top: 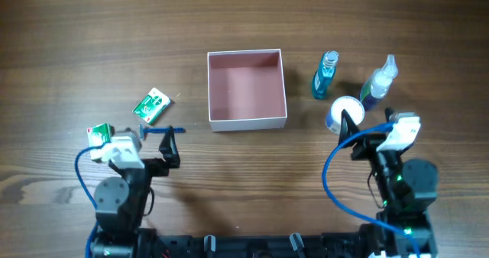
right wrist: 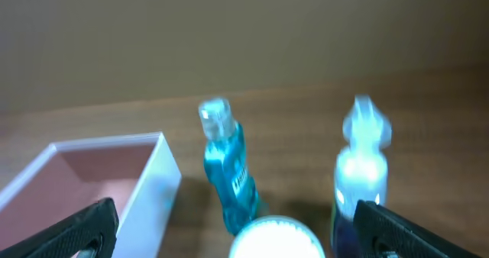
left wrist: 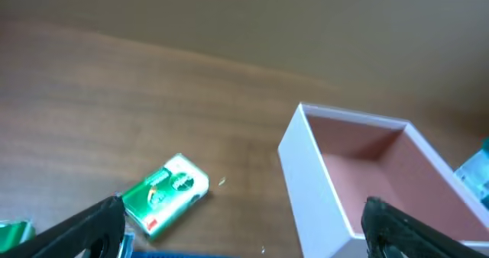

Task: Pack container
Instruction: 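Reach the right gripper to the blue Listerine bottle and grasp it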

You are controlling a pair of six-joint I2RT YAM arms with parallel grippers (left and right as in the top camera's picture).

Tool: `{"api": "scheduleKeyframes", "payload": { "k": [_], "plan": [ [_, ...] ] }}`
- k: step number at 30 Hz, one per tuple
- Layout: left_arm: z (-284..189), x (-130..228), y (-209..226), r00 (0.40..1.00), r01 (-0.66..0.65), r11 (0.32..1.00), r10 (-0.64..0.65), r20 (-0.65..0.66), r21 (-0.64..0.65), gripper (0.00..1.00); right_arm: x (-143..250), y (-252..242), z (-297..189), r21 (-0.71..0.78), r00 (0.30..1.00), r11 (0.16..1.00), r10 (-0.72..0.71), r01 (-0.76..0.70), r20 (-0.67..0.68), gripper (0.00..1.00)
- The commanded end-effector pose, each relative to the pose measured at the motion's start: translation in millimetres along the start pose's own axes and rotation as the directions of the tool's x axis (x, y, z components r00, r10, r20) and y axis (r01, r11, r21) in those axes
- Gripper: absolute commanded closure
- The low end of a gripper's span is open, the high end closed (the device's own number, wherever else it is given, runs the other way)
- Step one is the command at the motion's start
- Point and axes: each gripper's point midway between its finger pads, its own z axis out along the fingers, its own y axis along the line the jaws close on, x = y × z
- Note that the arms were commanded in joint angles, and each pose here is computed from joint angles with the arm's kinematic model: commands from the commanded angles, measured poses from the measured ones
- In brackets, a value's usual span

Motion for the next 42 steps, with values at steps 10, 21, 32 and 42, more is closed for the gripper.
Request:
{"api": "scheduleKeyframes", "payload": {
  "k": [10, 21, 32, 42],
  "plan": [
    [34.4, -64.6, -20.7, 0.900, 0.014, 0.993, -0.062, -0.431, -0.114, 0.00, -56.0, 7.7, 64.0, -0.046, 0.792, 0.996, -0.091, 0.080, -0.603, 0.00],
    [54.0, -44.7, -31.9, 0.810, 0.046, 0.996, -0.085, -0.581, -0.082, 0.00, -32.8, 6.4, 105.7, 0.006, 0.710, 0.997, -0.053, 0.079, -0.702, 0.00],
    [53.8, -44.5, -31.8, 0.809, 0.046, 0.996, -0.086, -0.582, -0.082, 0.00, 22.9, 26.2, 130.4, 0.089, 0.614, 0.986, -0.017, 0.141, -0.789, 0.00],
    [53.7, -44.3, -31.7, 0.808, 0.046, 0.996, -0.086, -0.583, -0.083, 0.00, 54.9, 18.9, 166.1, 0.169, 0.613, 0.979, 0.066, 0.111, -0.787, 0.00]
  ]
}}
